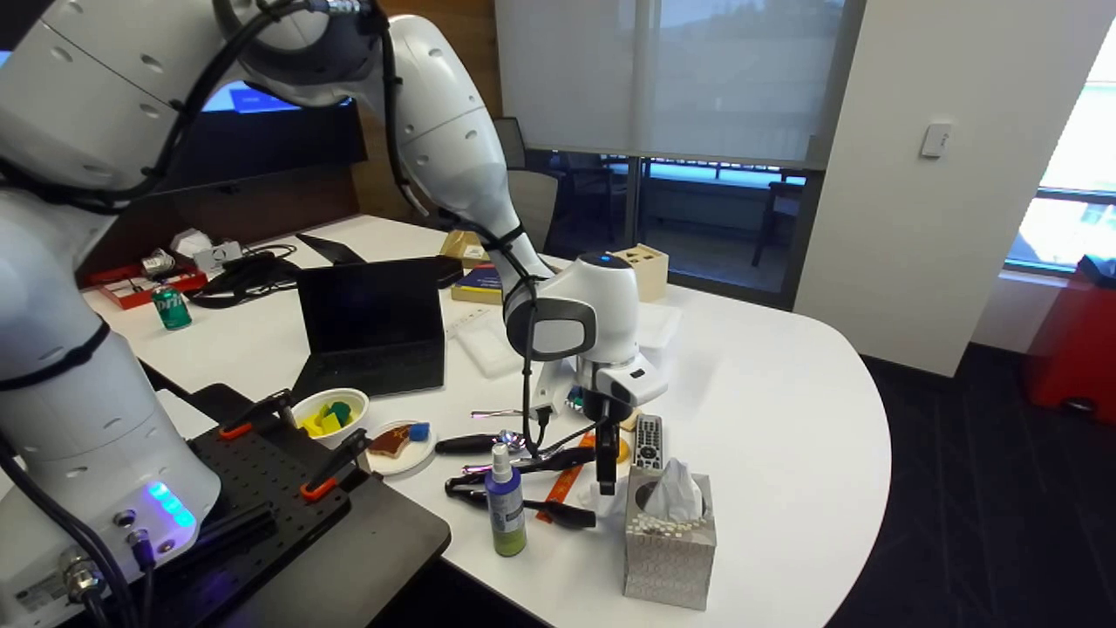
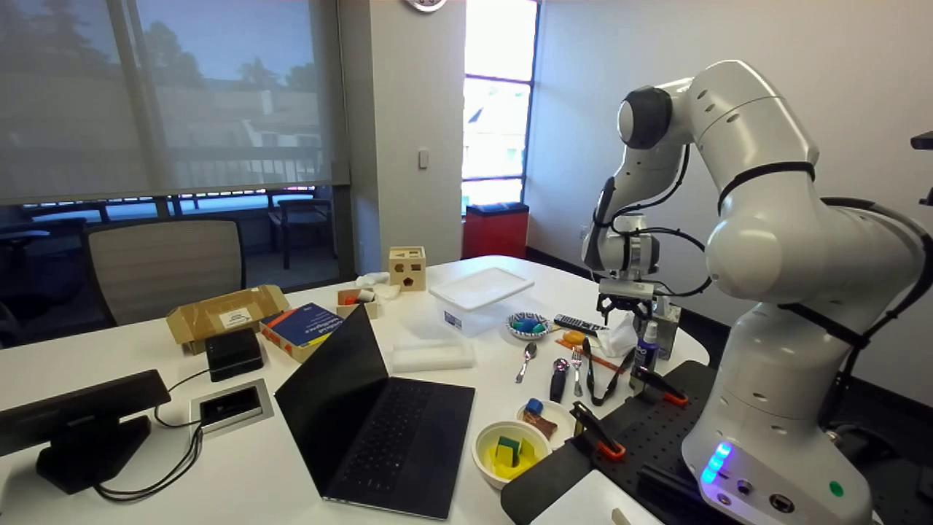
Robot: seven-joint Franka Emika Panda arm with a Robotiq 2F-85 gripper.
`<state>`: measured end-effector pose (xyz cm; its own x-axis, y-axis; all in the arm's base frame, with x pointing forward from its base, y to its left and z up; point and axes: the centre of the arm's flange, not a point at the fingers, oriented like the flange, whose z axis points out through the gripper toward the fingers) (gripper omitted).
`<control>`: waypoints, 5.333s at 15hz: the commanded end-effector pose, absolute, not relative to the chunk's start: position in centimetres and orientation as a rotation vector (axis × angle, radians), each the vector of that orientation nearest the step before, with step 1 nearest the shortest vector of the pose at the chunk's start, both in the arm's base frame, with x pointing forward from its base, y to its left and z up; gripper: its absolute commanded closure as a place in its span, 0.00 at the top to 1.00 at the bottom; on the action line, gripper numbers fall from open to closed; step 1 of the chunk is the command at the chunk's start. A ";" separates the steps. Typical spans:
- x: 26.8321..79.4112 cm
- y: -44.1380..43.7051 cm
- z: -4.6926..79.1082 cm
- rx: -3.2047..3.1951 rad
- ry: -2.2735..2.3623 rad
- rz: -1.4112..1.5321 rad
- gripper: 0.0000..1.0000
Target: Use a napkin to wipe the laptop screen
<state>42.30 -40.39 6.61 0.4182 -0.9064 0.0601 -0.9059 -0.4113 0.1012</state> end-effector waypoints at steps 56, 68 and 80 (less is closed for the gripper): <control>51.8 8.2 25.7 3.357 0.423 0.234 0.00; 52.8 25.0 16.5 3.288 0.868 0.423 0.00; 51.6 35.6 12.9 3.206 1.342 0.455 0.00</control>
<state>52.36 33.80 13.08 0.6991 0.6123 0.3693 0.7040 -0.6798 -0.2056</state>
